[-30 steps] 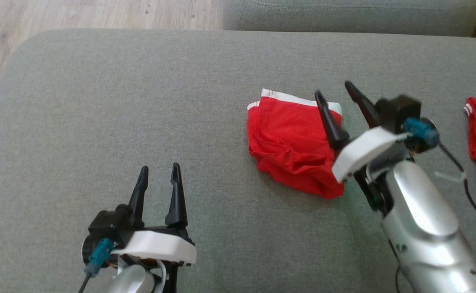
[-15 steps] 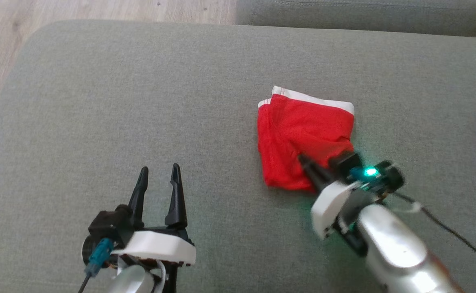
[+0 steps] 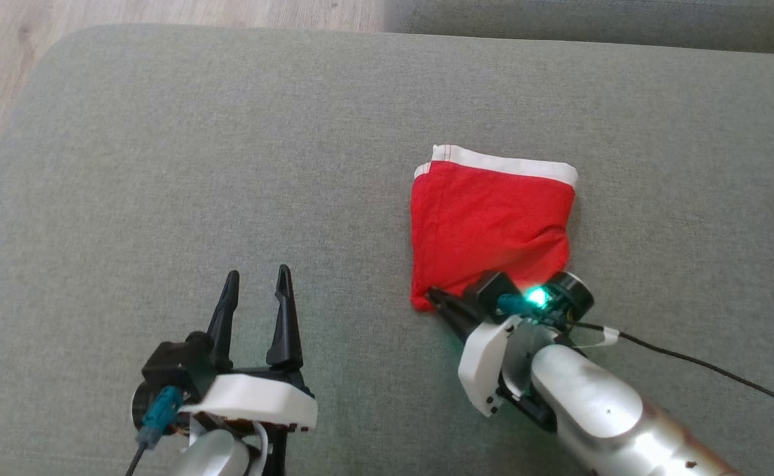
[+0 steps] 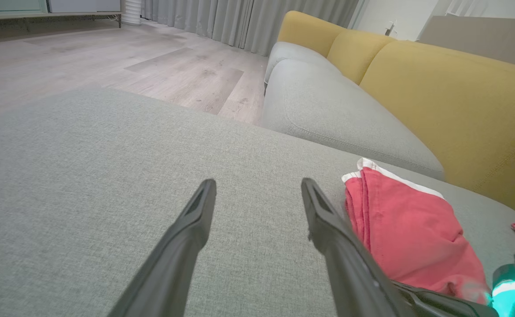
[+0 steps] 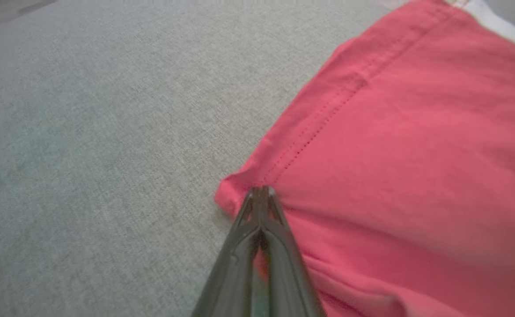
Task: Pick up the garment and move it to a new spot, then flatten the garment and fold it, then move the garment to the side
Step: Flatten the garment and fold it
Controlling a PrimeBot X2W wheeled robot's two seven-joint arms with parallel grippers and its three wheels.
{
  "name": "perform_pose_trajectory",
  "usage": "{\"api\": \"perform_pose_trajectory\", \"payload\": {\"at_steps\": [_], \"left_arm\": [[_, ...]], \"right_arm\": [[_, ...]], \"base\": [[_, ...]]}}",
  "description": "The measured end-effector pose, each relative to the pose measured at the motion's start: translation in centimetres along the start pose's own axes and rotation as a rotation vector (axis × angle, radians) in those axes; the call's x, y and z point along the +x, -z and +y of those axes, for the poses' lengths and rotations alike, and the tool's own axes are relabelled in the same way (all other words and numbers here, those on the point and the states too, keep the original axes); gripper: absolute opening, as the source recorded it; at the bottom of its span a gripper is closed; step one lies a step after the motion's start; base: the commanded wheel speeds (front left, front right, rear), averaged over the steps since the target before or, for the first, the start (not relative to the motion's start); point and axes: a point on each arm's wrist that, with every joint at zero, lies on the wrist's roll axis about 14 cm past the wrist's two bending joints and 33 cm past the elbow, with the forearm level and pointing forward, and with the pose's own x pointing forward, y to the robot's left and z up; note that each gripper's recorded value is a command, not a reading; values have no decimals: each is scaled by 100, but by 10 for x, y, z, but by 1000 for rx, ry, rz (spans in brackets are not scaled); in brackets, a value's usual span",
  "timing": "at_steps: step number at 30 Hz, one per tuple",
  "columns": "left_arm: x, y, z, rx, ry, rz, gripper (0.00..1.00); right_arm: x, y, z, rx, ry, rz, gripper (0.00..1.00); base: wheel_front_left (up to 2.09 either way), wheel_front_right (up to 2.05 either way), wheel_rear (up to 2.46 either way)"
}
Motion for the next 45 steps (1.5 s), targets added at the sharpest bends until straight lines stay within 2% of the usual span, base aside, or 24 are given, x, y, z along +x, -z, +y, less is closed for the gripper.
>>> {"api": "perform_pose_trajectory", "payload": {"at_steps": [6,8,9,11,13,14,20,22,27,31,36,45], "left_arm": [[1,-2,-2,-3,5,-9,100],[1,-5,-3,-4,9,-15,100],[1,-6,-4,-4,12,-19,100],[1,-8,-6,-3,20,-27,100],[1,-11,-9,0,30,-35,100],[0,-12,-10,3,36,-39,100],[-1,-21,-20,37,75,-70,100],[-2,-23,-19,88,82,-83,100],[-6,-22,-19,102,84,-88,100],[-19,-5,-12,106,68,-47,100],[-30,15,-1,114,47,6,100],[-29,12,5,106,30,-9,100]], "right_arm": [[-1,-7,13,-20,-34,-42,0],[-3,-14,12,-12,-26,-77,15],[-5,-19,9,-7,-15,-101,29],[-9,-32,0,8,16,-154,42],[-16,-47,-13,31,60,-217,73],[-20,-54,-20,45,85,-247,100],[-56,-74,-63,120,263,-389,100],[-80,-67,-80,166,362,-420,100],[-121,-48,-96,233,513,-456,100],[-151,-25,-97,288,602,-446,100],[-172,-5,-88,380,646,-460,100],[-176,-3,-80,409,642,-465,100]], "base": [[0,0,0],[0,0,0],[0,0,0],[0,0,0],[0,0,0],[0,0,0],[0,0,0],[0,0,0],[0,0,0],[0,0,0],[0,0,0],[0,0,0]]}}
